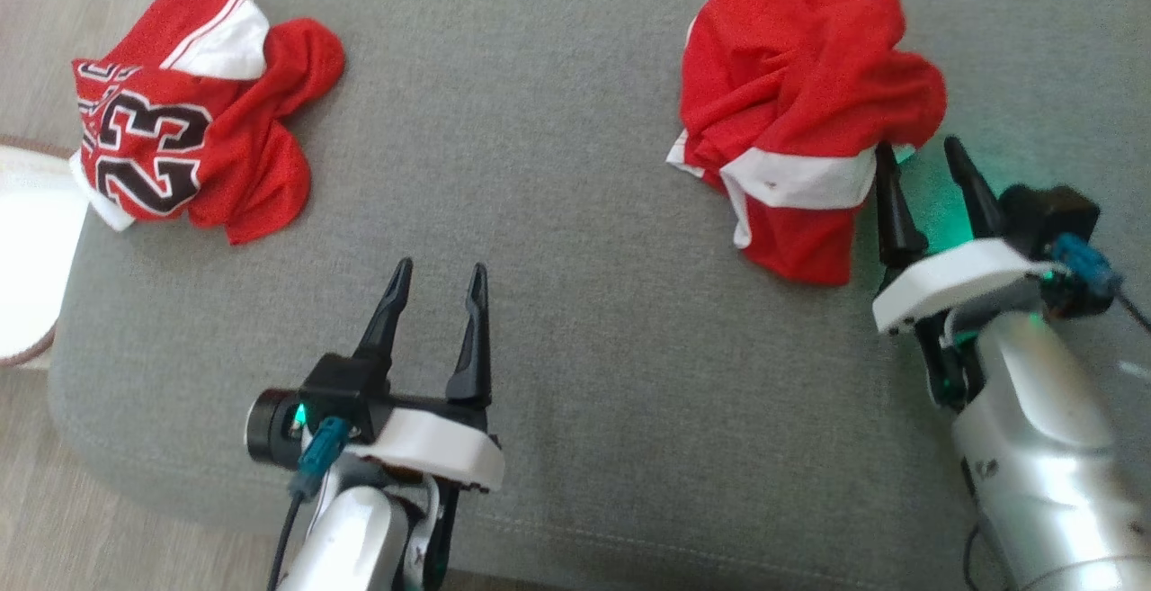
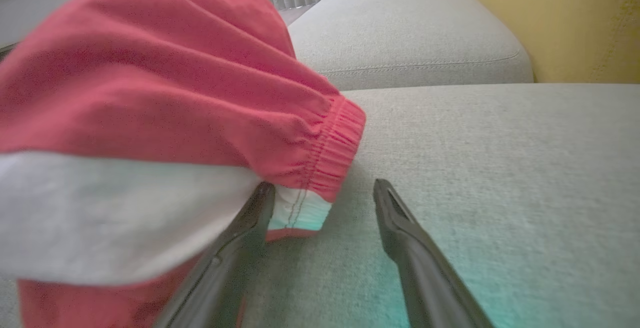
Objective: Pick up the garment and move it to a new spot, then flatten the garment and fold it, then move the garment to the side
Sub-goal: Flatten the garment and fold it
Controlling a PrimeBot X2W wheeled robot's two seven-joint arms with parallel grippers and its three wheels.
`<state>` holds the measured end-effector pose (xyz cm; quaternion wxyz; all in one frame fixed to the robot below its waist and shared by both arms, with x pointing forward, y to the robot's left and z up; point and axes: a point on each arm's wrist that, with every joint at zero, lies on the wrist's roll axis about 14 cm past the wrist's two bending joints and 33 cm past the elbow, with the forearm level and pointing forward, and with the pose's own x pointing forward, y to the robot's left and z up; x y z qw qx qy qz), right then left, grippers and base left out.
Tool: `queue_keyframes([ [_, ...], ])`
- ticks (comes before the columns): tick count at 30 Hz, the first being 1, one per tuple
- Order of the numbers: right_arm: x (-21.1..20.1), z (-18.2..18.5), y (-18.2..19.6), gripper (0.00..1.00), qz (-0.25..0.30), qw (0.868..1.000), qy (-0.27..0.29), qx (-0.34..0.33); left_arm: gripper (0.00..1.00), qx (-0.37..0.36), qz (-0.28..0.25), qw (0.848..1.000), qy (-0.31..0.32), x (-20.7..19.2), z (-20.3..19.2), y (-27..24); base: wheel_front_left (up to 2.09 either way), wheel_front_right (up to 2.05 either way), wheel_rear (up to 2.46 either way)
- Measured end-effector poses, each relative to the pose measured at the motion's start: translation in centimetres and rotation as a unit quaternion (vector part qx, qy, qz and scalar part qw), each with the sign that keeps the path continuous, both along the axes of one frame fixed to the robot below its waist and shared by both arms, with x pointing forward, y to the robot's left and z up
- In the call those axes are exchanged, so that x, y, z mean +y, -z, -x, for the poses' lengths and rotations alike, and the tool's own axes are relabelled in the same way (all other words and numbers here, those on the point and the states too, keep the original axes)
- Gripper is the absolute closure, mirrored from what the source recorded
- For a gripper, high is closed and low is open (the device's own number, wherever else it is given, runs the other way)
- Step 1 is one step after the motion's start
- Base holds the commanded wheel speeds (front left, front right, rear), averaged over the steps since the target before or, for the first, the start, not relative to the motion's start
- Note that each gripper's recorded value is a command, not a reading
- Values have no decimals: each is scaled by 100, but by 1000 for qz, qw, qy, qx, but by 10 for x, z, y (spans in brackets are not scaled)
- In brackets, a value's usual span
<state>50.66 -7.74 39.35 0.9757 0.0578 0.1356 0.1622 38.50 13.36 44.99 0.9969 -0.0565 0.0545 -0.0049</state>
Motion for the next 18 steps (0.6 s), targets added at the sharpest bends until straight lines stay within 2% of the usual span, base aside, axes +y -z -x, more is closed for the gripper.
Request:
queue_keyframes([
  [6,17,-2,17,0,14,999,-34,19,0,7,0,1000,-4,3,-3,5,0,0,0],
  [7,19,-2,19,15,14,999,-37,21,0,9,1,1000,-7,3,-3,6,0,0,0],
  [8,20,-3,20,71,12,999,-39,21,0,10,0,1000,-8,3,-4,7,0,0,0],
  [9,21,-4,21,100,12,999,-41,22,0,10,0,1000,-8,3,-5,7,0,0,0],
  [14,22,-6,14,100,10,999,-49,11,0,12,3,1000,-2,-1,-7,9,0,0,0],
  [18,14,-13,-8,100,2,999,-41,-21,0,10,9,1000,5,-6,-9,8,0,0,0],
])
